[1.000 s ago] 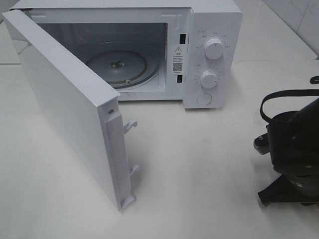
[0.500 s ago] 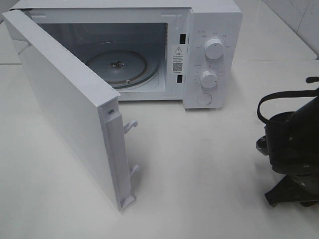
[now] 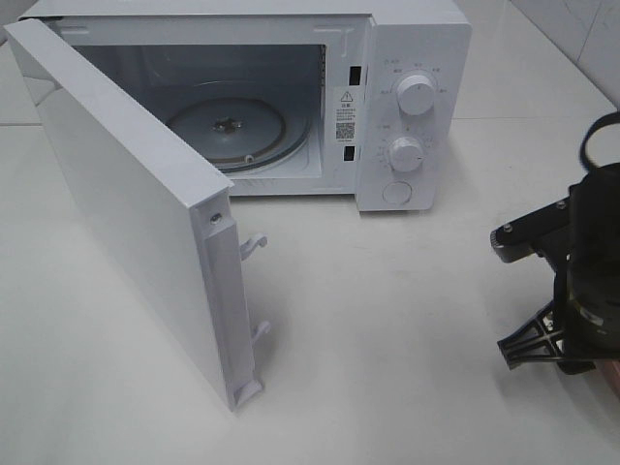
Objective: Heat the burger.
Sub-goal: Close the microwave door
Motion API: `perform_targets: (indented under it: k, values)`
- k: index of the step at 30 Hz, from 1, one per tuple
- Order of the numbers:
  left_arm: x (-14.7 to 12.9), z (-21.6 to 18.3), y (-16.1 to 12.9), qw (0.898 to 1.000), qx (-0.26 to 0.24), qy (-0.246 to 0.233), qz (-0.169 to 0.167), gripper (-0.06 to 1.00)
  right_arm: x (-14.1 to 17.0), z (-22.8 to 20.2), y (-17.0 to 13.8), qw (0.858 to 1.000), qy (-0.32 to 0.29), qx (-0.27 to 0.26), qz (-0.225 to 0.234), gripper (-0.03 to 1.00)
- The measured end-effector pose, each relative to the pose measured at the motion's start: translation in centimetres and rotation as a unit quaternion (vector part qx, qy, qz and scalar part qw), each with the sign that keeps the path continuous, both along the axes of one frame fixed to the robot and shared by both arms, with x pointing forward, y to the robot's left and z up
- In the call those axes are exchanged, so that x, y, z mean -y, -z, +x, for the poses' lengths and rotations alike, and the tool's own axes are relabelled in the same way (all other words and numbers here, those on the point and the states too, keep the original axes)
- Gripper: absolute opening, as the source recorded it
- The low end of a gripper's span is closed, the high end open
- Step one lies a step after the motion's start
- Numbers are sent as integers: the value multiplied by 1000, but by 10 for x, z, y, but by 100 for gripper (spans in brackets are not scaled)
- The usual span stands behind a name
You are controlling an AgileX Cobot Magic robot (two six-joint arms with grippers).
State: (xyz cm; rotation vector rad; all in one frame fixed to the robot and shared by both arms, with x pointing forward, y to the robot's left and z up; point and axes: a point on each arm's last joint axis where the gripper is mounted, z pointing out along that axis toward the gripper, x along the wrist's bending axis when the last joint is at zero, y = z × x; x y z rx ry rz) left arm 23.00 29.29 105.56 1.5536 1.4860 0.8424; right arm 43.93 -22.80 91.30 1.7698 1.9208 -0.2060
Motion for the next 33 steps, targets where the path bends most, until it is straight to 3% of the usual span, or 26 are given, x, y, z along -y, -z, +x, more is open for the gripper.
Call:
perform_targets:
  k: [5,14,23,33]
  values:
    - [0,0,0,1000,0,0,0,99,0,-5,-20,999,-19,16,30,55]
    - [0,0,0,1000,0,0,0,99,1,-28,-62,989,-96,28,109,75]
    - [0,0,0,1000,0,0,0,99,4,-62,-95,967,-177,29,183,76]
    - [0,0,0,1000,0,0,0,99,22,-99,-119,958,-182,43,218,76]
